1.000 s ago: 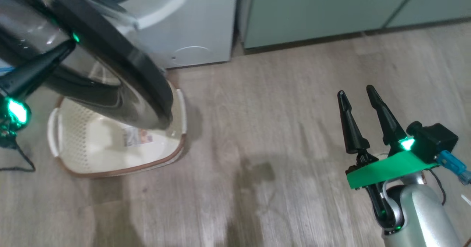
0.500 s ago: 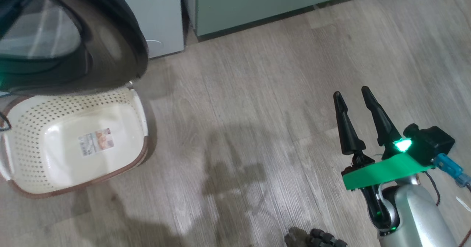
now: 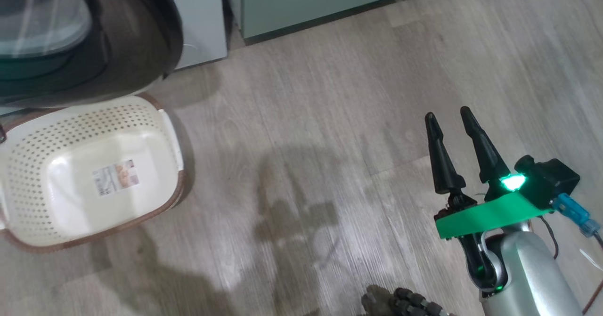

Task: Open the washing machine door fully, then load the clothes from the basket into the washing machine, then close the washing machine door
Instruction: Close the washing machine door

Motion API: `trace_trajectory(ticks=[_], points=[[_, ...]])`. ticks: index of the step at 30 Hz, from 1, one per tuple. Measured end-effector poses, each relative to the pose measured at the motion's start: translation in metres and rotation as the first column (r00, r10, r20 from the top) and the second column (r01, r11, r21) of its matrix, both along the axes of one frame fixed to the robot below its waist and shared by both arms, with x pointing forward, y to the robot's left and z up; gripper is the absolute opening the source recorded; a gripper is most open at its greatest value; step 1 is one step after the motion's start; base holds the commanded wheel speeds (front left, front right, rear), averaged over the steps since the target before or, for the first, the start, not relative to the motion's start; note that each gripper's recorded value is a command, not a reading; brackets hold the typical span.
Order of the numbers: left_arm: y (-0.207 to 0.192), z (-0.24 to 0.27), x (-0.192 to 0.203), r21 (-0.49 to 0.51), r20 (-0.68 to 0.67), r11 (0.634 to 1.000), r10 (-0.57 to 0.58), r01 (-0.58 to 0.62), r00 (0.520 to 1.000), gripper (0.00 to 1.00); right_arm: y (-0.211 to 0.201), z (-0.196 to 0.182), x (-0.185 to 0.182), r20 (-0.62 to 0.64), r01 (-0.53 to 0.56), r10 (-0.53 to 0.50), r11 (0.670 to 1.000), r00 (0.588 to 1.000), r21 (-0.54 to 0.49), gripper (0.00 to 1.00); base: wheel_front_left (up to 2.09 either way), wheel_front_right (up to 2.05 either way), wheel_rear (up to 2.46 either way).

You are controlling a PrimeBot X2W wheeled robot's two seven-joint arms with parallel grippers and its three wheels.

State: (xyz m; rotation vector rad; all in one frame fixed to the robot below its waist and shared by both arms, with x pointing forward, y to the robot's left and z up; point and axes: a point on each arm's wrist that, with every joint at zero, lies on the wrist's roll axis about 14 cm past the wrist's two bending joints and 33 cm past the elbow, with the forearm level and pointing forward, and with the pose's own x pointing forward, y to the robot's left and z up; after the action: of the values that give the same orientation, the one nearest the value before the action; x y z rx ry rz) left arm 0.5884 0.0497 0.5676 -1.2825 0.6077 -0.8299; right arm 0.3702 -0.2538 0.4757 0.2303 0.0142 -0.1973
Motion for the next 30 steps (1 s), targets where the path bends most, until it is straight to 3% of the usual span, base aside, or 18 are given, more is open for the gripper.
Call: trace_trajectory(ticks=[8, 9, 11, 21, 25, 30], points=[[0.046, -0.014, -0.025, -0.098, -0.05, 0.988, 0.113, -0.118, 0.992, 0.03, 0.02, 0.001, 0.016, 0.023, -0.067, 0.067, 0.997, 0.998, 0.023, 1.0, 0.0, 0.0, 0.0], [0.052, -0.016, -0.031, -0.107, -0.052, 0.985, 0.127, -0.132, 0.99, 0.26, 0.023, 0.003, 0.019, 0.034, -0.077, 0.076, 0.997, 0.997, 0.024, 1.0, 0.0, 0.0, 0.0], [0.065, -0.019, -0.042, -0.133, -0.063, 0.975, 0.169, -0.176, 0.984, 0.98, 0.029, 0.006, 0.024, 0.046, -0.096, 0.095, 0.995, 0.994, 0.028, 1.0, 0.0, 0.0, 0.0], [0.119, -0.037, -0.09, -0.267, -0.161, 0.856, 0.414, -0.443, 0.896, 1.0, 0.06, 0.009, 0.043, 0.071, -0.189, 0.186, 0.981, 0.98, 0.038, 1.0, 0.0, 0.0, 0.0], [0.144, -0.055, -0.115, -0.284, -0.244, 0.763, 0.528, -0.581, 0.813, 1.0, 0.068, 0.013, 0.048, 0.083, -0.214, 0.211, 0.976, 0.974, 0.036, 1.0, 0.0, 0.0, 0.0], [0.159, -0.05, -0.138, -0.29, -0.249, 0.702, 0.601, -0.651, 0.759, 1.0, 0.073, 0.018, 0.047, 0.092, -0.227, 0.223, 0.973, 0.97, 0.038, 1.0, 0.0, 0.0, 0.0]])
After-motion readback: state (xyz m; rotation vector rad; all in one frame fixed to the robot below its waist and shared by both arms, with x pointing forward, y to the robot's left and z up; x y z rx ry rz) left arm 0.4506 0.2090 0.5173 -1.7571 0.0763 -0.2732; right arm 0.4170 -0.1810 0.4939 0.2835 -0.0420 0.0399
